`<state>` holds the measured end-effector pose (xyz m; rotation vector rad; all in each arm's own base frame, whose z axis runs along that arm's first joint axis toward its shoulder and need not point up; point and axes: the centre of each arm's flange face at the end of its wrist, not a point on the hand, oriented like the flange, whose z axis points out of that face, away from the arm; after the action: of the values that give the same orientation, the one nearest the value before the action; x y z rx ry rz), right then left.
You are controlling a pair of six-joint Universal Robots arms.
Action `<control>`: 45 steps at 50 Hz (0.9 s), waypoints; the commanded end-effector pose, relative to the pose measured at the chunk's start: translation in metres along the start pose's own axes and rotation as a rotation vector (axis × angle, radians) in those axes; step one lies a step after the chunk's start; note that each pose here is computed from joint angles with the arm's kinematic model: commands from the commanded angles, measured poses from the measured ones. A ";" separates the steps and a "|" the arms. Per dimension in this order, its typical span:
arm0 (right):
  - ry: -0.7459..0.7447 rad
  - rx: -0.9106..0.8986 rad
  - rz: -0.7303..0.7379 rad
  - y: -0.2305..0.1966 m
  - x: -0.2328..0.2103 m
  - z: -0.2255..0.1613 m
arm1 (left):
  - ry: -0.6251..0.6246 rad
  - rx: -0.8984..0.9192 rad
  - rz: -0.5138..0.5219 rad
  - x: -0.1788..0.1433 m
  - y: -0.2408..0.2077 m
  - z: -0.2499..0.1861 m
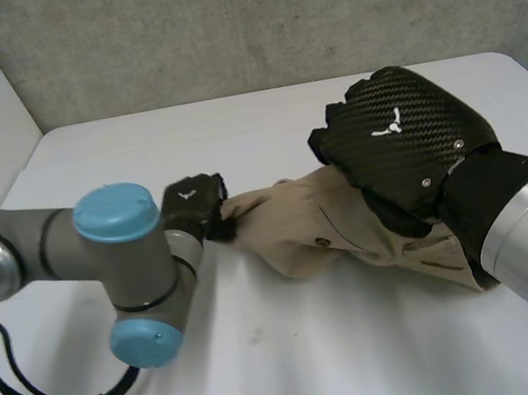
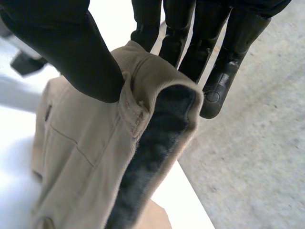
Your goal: Fold the shorts.
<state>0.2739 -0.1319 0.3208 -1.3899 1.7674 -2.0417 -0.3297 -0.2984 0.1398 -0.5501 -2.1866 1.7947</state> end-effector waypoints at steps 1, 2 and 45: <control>0.169 -0.090 -0.070 0.019 0.045 0.018 | -0.084 0.183 0.138 -0.034 -0.091 -0.052; 0.199 -0.096 -0.083 0.021 0.055 0.021 | -0.086 0.213 0.139 -0.034 -0.103 -0.061; 0.812 0.697 -0.037 -0.043 0.183 0.171 | -0.347 1.106 0.352 -0.041 -0.288 -0.053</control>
<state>0.3090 -0.3614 0.4301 -0.5361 1.1135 -3.0269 -0.3063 -0.3315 0.4258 -0.4528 -1.0575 3.0025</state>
